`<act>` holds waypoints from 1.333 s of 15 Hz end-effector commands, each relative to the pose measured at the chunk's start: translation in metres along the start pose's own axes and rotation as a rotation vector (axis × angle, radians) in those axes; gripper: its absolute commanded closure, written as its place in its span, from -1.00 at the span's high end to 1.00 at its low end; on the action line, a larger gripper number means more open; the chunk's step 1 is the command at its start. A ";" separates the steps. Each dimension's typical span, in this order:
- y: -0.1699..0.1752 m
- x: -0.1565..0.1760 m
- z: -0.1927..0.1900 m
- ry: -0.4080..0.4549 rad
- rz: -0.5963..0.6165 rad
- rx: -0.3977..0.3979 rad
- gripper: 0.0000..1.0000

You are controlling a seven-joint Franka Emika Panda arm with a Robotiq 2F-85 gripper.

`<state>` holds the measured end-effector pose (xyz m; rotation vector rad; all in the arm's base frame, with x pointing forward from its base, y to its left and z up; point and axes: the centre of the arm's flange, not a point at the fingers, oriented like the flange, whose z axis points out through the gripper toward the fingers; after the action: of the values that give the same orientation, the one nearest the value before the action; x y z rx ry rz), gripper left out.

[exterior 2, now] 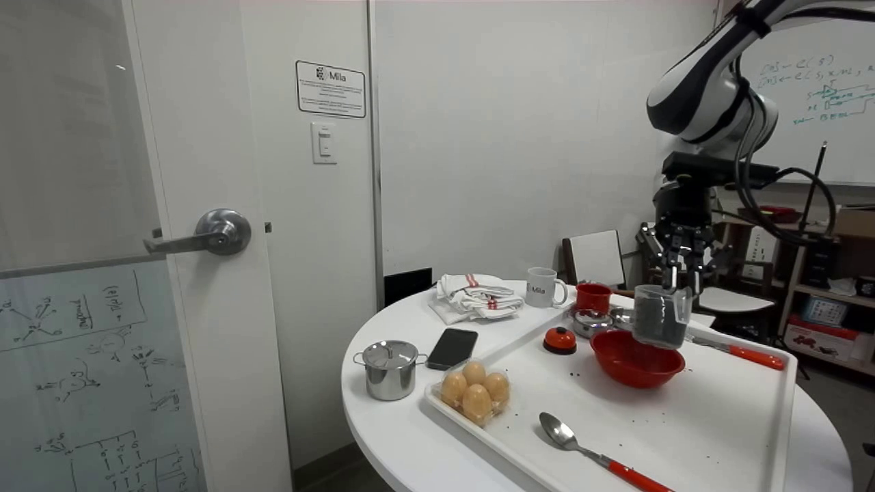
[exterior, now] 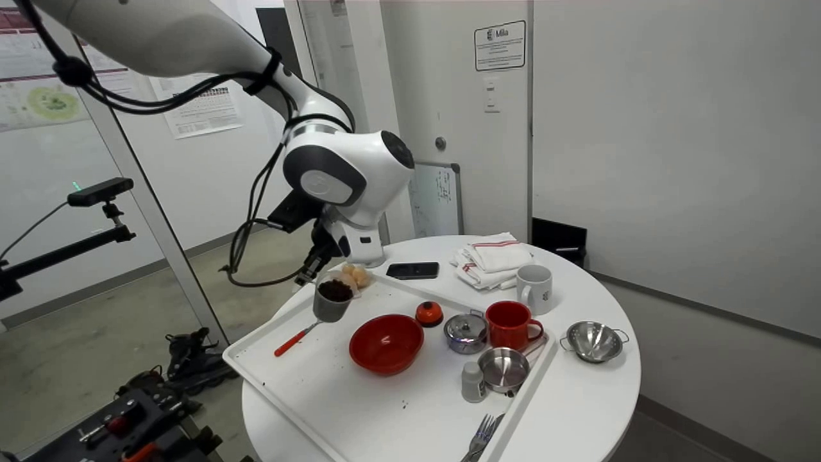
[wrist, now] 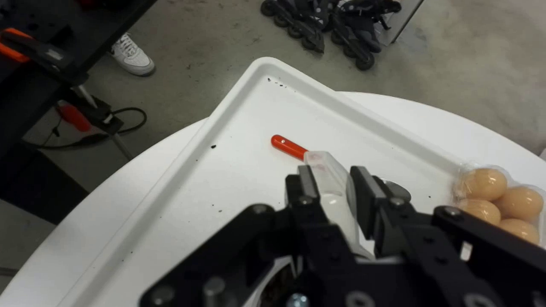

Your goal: Pick the jar and pour some beans into the red bowl

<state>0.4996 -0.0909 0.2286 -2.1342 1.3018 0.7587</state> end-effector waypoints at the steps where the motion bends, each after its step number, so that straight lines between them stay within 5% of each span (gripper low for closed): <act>1: -0.017 0.029 -0.003 -0.065 0.085 0.084 -0.83; 11: -0.005 0.088 -0.010 -0.268 0.210 0.240 -0.83; 20: -0.002 0.118 -0.002 -0.506 0.234 0.183 -0.83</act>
<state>0.5296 -0.1535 0.1539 -1.5912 1.3694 1.0548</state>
